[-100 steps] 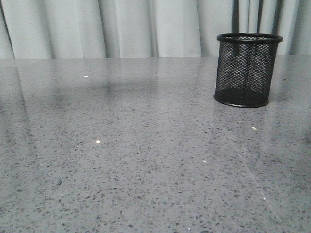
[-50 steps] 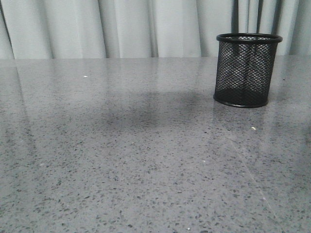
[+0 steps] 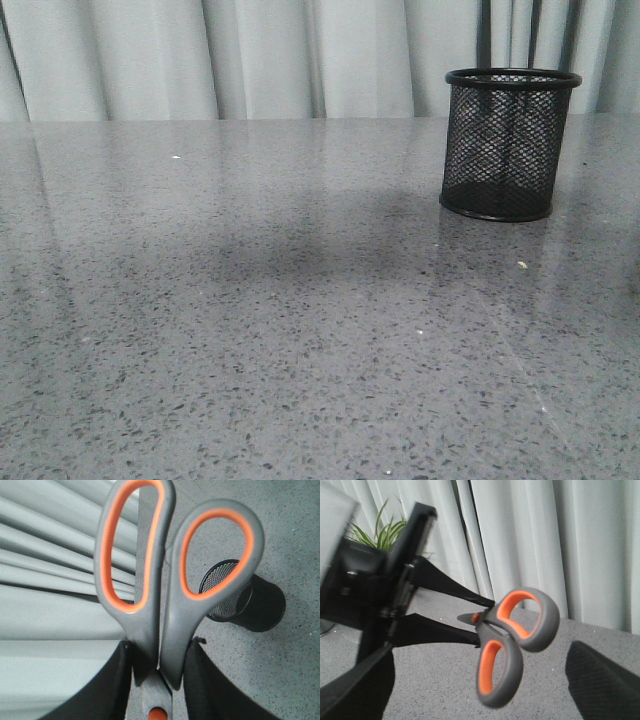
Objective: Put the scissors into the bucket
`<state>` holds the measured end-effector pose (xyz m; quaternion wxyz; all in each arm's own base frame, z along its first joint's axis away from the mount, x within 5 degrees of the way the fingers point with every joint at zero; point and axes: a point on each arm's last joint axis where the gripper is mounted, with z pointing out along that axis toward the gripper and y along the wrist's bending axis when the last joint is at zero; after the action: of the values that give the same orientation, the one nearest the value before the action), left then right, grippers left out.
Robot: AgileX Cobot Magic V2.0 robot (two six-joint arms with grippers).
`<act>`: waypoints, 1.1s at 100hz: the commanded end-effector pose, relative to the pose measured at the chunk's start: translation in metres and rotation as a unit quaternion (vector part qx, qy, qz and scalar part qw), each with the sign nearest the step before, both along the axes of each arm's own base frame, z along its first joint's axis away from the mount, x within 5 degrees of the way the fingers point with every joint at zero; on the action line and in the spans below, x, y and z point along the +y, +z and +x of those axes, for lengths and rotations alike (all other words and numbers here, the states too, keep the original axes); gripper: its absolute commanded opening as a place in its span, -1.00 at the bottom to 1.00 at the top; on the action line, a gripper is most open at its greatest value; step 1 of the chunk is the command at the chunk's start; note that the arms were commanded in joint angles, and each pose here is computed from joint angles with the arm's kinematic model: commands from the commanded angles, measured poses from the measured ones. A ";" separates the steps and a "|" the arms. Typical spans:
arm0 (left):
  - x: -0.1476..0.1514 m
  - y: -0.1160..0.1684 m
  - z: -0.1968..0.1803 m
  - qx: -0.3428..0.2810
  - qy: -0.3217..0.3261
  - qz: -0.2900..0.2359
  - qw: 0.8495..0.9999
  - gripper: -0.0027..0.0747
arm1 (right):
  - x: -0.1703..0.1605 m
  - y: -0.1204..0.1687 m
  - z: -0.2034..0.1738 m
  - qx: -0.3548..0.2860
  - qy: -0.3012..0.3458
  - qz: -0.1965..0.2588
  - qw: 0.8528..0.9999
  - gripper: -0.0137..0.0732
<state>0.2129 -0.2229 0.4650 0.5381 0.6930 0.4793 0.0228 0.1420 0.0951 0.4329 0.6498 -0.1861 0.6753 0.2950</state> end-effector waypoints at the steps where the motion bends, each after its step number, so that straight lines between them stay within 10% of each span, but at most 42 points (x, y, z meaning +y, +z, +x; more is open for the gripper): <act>1: 0.005 0.028 -0.012 -0.044 -0.002 -0.062 0.997 -0.74 | -0.002 0.014 0.007 -0.016 -0.025 0.037 0.999 0.76; 46: 0.005 0.028 -0.012 -0.042 -0.003 -0.063 0.997 -0.74 | 0.011 0.003 0.037 0.036 -0.036 0.065 0.997 0.69; 65: 0.005 0.028 -0.012 -0.042 -0.003 -0.063 0.997 -0.74 | 0.015 0.006 0.043 0.044 -0.034 0.077 0.995 0.20; 88: 0.005 0.028 -0.013 -0.040 -0.003 -0.061 0.997 -0.74 | 0.015 0.006 0.045 0.045 -0.037 0.081 0.995 -0.83; 110: 0.008 0.031 -0.015 -0.028 0.005 -0.080 0.996 -0.66 | 0.014 0.007 0.046 0.040 -0.042 0.077 0.995 -0.85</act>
<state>0.2120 -0.2250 0.4650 0.5401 0.6921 0.4784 0.0202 0.1884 0.1167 0.4236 0.6085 -0.1100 0.7071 0.3431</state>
